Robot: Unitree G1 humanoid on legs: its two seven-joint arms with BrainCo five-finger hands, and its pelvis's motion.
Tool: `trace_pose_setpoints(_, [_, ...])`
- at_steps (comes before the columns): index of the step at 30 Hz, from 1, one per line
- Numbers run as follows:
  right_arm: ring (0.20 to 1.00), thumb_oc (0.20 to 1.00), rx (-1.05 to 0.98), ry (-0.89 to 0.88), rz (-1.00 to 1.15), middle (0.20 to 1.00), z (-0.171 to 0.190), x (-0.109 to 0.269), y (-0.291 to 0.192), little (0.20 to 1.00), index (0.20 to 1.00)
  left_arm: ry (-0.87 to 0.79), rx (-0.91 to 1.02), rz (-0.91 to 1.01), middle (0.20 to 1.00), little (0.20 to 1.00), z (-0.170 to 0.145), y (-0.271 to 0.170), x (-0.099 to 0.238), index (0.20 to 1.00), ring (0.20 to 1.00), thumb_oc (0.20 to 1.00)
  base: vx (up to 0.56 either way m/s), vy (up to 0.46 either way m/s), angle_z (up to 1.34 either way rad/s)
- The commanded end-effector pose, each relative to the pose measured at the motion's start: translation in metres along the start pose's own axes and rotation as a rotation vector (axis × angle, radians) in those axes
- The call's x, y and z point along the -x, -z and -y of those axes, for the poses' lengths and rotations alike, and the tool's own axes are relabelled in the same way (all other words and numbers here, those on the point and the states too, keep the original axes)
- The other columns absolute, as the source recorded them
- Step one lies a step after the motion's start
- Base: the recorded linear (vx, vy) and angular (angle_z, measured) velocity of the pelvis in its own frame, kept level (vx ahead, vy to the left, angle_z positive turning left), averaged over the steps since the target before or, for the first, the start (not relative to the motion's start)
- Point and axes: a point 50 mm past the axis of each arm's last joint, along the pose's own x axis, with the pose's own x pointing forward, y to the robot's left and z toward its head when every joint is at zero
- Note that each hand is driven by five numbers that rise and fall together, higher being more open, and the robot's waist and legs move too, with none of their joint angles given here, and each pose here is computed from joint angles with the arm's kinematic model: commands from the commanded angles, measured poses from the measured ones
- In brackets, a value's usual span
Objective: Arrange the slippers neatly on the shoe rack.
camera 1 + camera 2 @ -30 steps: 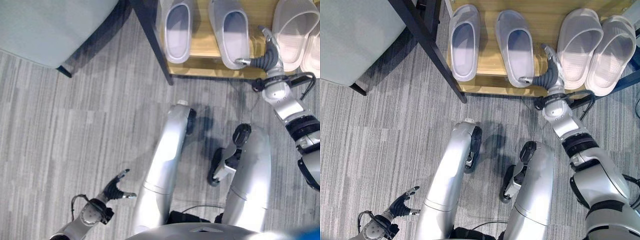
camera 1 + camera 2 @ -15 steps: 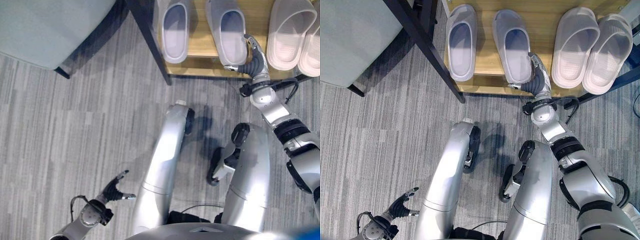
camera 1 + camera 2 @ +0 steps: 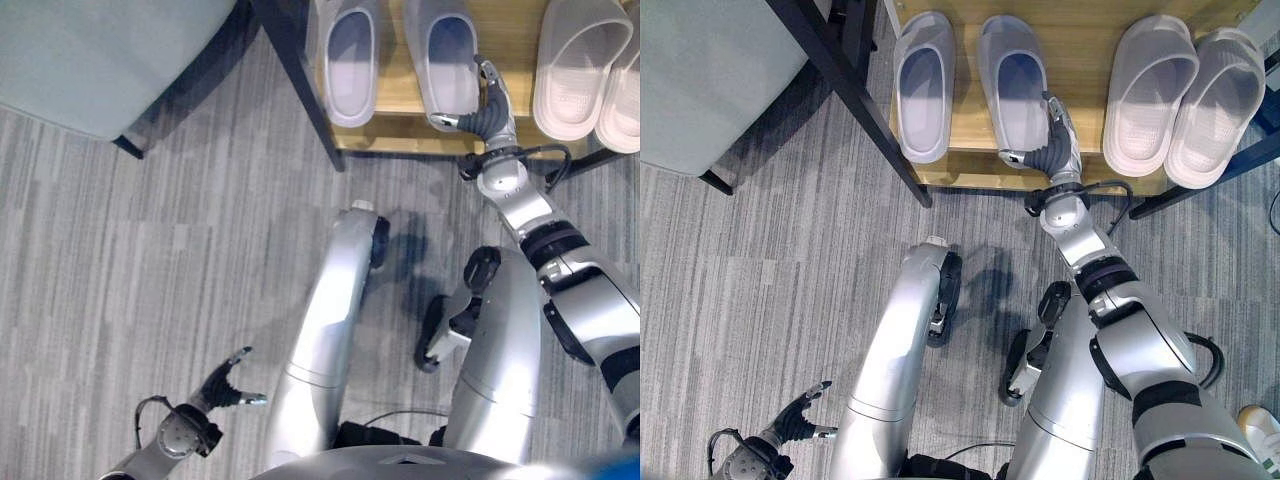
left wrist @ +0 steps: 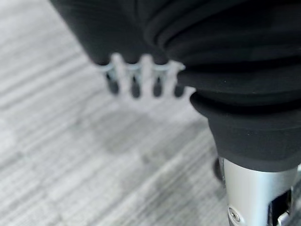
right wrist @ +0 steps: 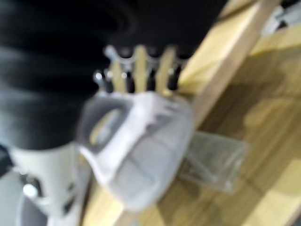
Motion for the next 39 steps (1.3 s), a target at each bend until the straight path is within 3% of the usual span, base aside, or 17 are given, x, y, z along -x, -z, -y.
trace_pose_setpoints(1, [1.0,1.0,-0.072,-0.097,0.091,1.0,-0.027,0.004,-0.026,1.0,1.0,0.106,-0.02,0.007,1.0,1.0,0.033,0.004,0.013,1.0,1.0,1.0,0.0,0.0,0.0])
trace_pose_setpoints(19, [1.0,1.0,-0.09,-0.199,0.076,1.0,-0.062,0.025,-0.022,1.0,1.0,0.083,-0.013,-0.019,1.0,1.0,0.039,0.008,0.011,1.0,1.0,1.0,0.0,0.0,0.0])
trace_pose_setpoints(35, [1.0,1.0,-0.071,-0.28,0.113,1.0,-0.057,0.029,-0.02,1.0,1.0,0.083,-0.003,-0.027,1.0,1.0,0.038,0.01,0.014,1.0,1.0,1.0,0.0,-0.005,0.0])
trace_pose_setpoints(39, [1.0,1.0,-0.087,-0.233,0.167,1.0,-0.043,0.022,-0.032,1.0,1.0,0.099,0.02,-0.023,1.0,1.0,0.039,0.01,0.017,1.0,1.0,1.0,-0.02,-0.02,-0.01])
